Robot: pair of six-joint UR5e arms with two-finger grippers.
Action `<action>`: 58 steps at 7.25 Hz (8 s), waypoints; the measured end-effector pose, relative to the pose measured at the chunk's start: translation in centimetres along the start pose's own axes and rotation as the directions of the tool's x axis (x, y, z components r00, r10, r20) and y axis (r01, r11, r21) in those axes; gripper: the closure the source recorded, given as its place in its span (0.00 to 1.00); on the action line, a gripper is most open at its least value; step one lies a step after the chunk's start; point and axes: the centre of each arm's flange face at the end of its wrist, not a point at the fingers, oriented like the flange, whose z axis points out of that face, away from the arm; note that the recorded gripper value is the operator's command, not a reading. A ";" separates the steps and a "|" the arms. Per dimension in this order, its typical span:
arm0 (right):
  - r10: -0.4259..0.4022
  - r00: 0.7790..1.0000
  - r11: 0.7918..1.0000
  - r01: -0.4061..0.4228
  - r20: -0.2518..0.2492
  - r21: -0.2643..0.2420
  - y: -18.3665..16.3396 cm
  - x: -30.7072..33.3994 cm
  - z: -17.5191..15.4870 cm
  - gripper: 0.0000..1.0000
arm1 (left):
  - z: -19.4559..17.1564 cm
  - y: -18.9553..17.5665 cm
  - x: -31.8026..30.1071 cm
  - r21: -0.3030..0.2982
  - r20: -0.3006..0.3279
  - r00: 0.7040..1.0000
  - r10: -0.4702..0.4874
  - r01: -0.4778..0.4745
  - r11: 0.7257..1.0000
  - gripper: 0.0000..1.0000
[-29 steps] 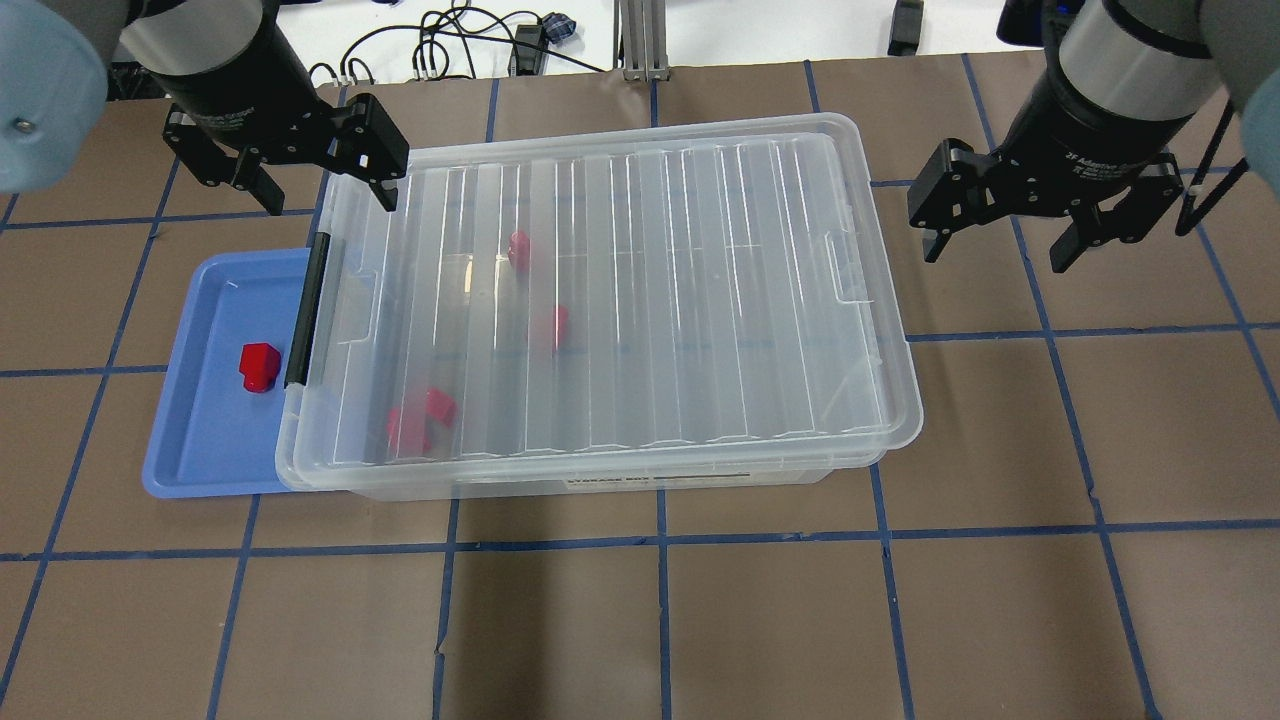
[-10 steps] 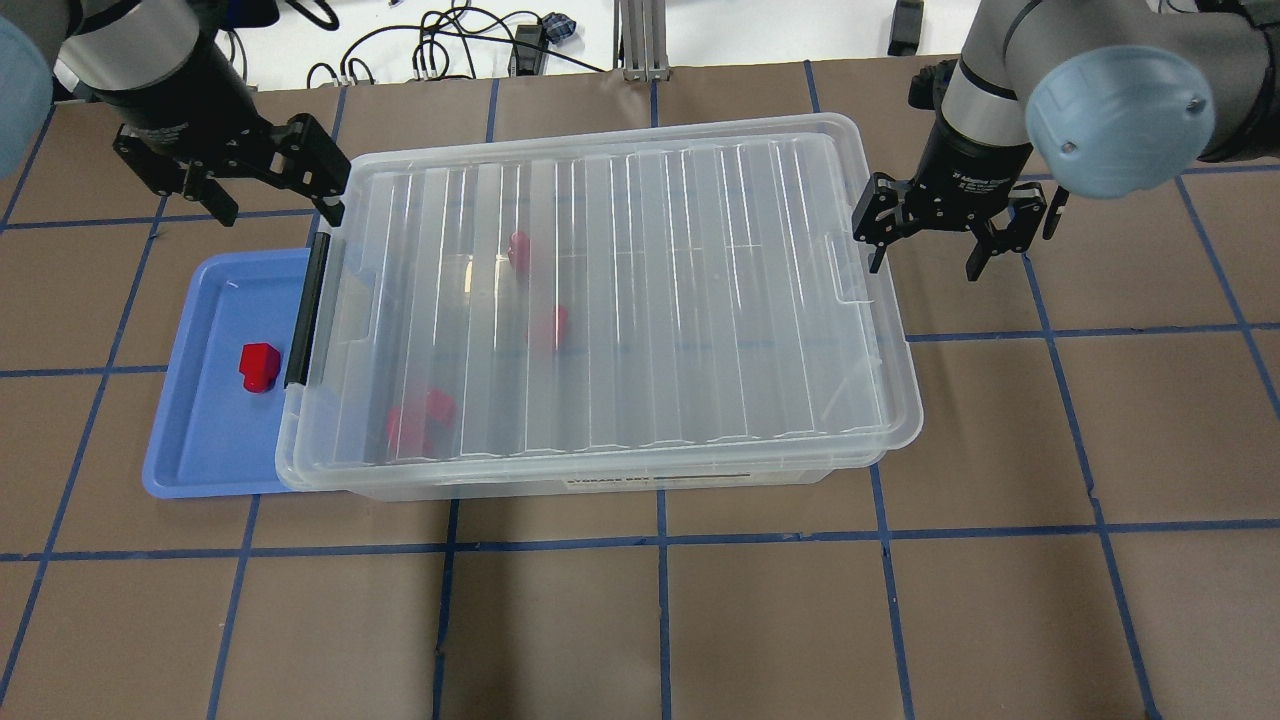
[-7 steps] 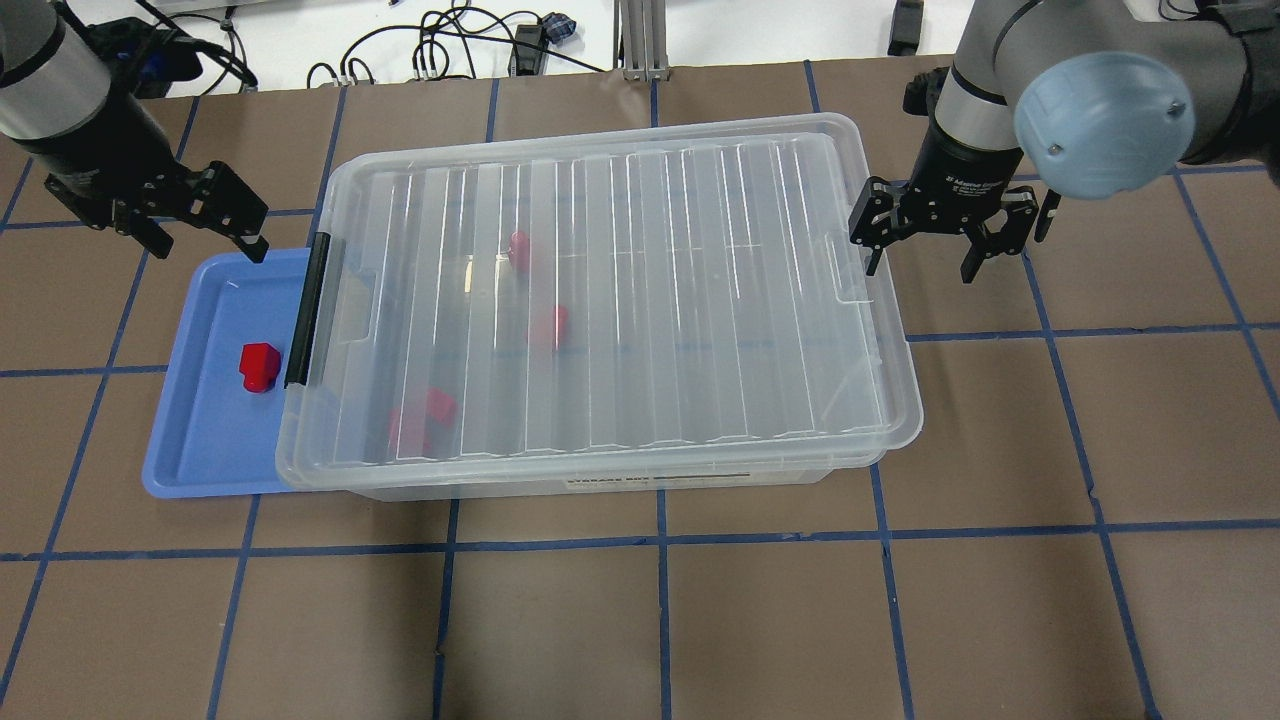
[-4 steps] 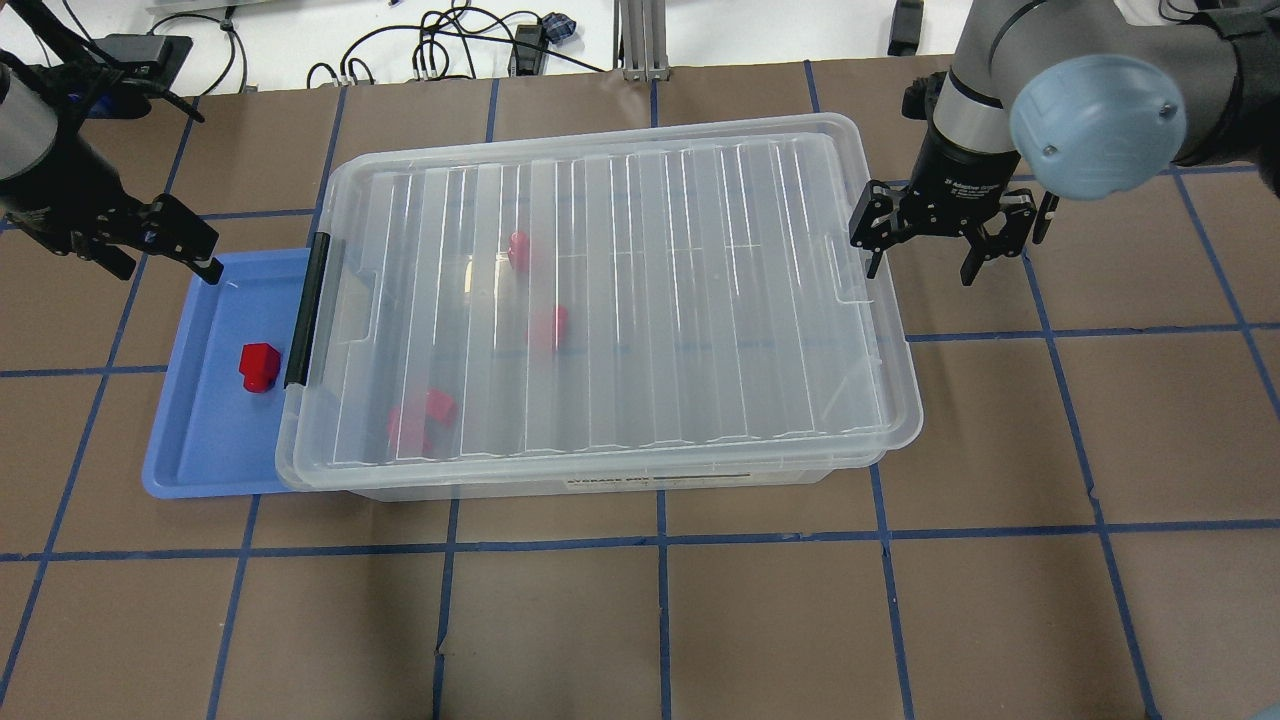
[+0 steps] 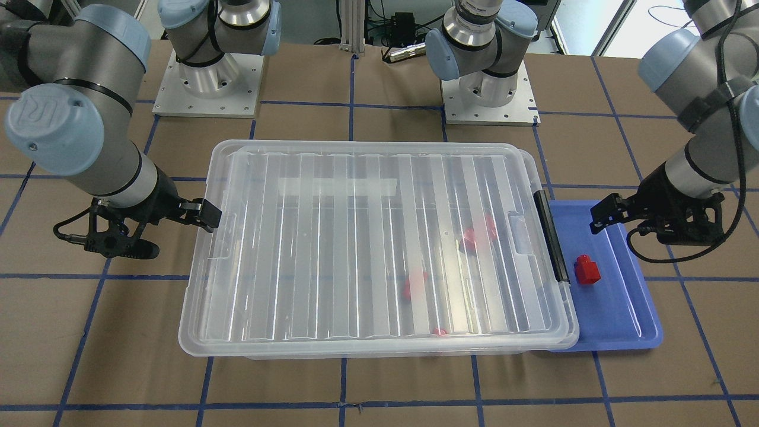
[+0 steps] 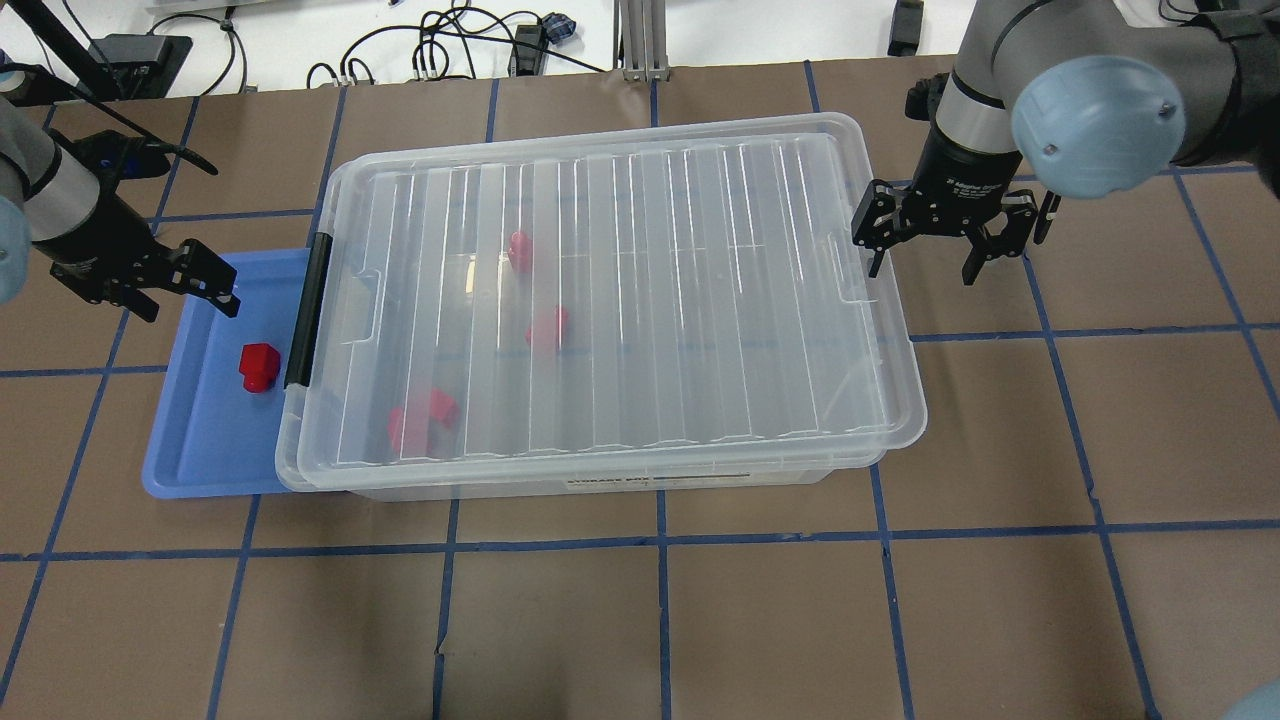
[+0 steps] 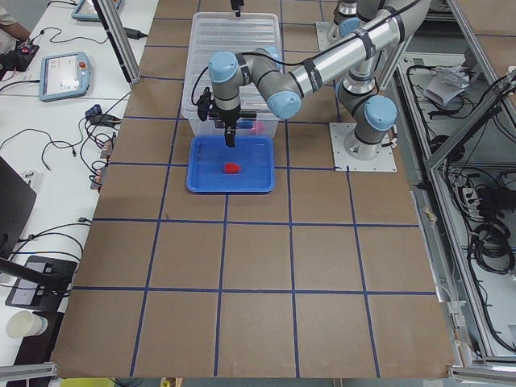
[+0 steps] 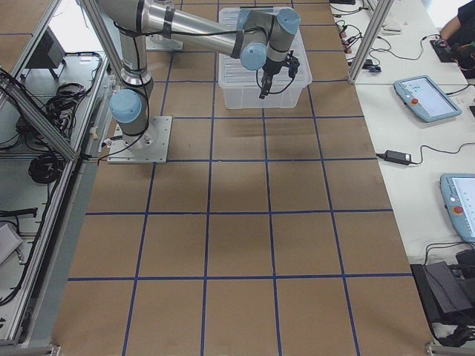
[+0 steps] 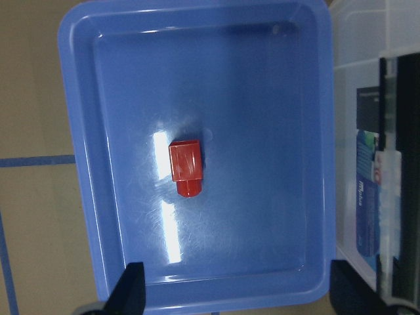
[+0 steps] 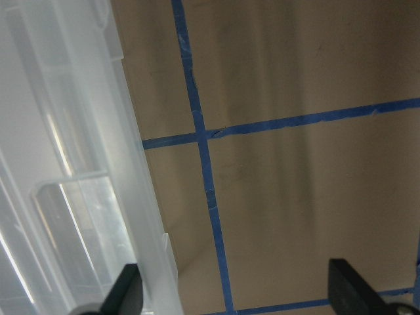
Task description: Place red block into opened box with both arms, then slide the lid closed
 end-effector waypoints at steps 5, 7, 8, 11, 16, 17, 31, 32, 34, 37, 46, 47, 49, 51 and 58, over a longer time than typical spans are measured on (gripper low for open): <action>-0.008 1.000 1.000 0.008 0.000 0.012 -1.5 5.4 -0.3 0.00 | 8.1 -2.8 -1.3 -0.009 0.001 0.998 -0.058 0.058 0.998 0.00; -0.026 0.999 1.000 0.027 -0.020 0.011 -2.0 7.7 -0.4 0.00 | 11.4 -3.0 -1.5 -0.037 -0.005 0.998 -0.060 0.060 0.997 0.00; -0.035 0.999 0.999 0.035 -0.023 0.010 -2.1 8.6 -0.4 0.00 | 12.8 -2.8 -1.5 -0.039 -0.004 0.998 -0.060 0.060 0.997 0.00; -0.087 0.995 0.996 0.087 -0.045 0.011 -2.5 11.7 -0.7 0.00 | 14.1 -2.4 -1.8 -0.031 0.043 0.998 -0.053 0.054 0.998 0.62; -0.160 0.984 0.987 0.162 -0.074 0.010 -3.0 17.2 -0.9 0.00 | 13.8 -1.2 -1.1 -0.048 0.077 0.997 -0.030 0.034 0.998 0.95; -0.171 0.981 0.985 0.173 -0.086 0.009 -3.0 17.9 -0.9 0.00 | 12.7 -1.2 -0.9 -0.045 0.078 0.997 -0.027 0.031 0.999 0.95; -0.165 0.978 0.983 0.174 -0.129 0.059 -2.8 18.4 -4.7 0.00 | 1.3 -2.0 21.7 -0.014 0.024 1.000 0.000 0.001 1.000 0.96; -0.159 0.978 0.984 0.169 -0.131 0.065 -2.4 18.3 -6.9 0.00 | 3.0 -2.0 22.5 0.008 0.007 1.000 -0.013 0.013 1.000 0.96; -0.129 0.982 0.985 0.144 -0.141 0.100 -0.8 18.0 -10.9 0.00 | 5.8 -1.7 24.5 0.017 -0.022 1.000 -0.022 0.023 1.000 0.96; -0.131 0.981 0.984 0.146 -0.144 0.102 -0.1 17.6 -11.7 0.00 | 9.6 -0.9 24.8 0.015 -0.018 1.000 -0.023 0.023 1.000 0.95; -0.123 0.982 0.984 0.139 -0.146 0.109 -0.2 17.8 -11.9 0.00 | 2.0 -4.3 25.6 0.049 -0.006 1.000 -0.020 0.020 0.999 0.07; -0.123 0.982 0.985 0.139 -0.145 0.105 -0.2 17.8 -11.7 0.00 | -0.6 -4.2 25.9 0.031 -0.017 1.000 -0.019 0.019 0.999 0.04; -0.128 0.981 0.985 0.143 -0.149 0.097 -0.6 18.0 -11.0 0.00 | -5.3 -2.8 26.1 0.009 -0.029 0.999 -0.021 0.021 1.000 0.00; -0.124 0.982 0.989 0.134 -0.144 0.064 -1.5 18.5 -9.1 0.00 | -10.9 -0.4 25.9 0.009 -0.017 1.000 -0.020 0.020 1.000 0.00; -0.024 0.996 1.000 0.025 -0.090 0.013 -1.8 24.4 -2.1 0.00 | -14.0 3.0 25.4 -0.004 -0.009 1.000 -0.023 0.023 1.000 0.00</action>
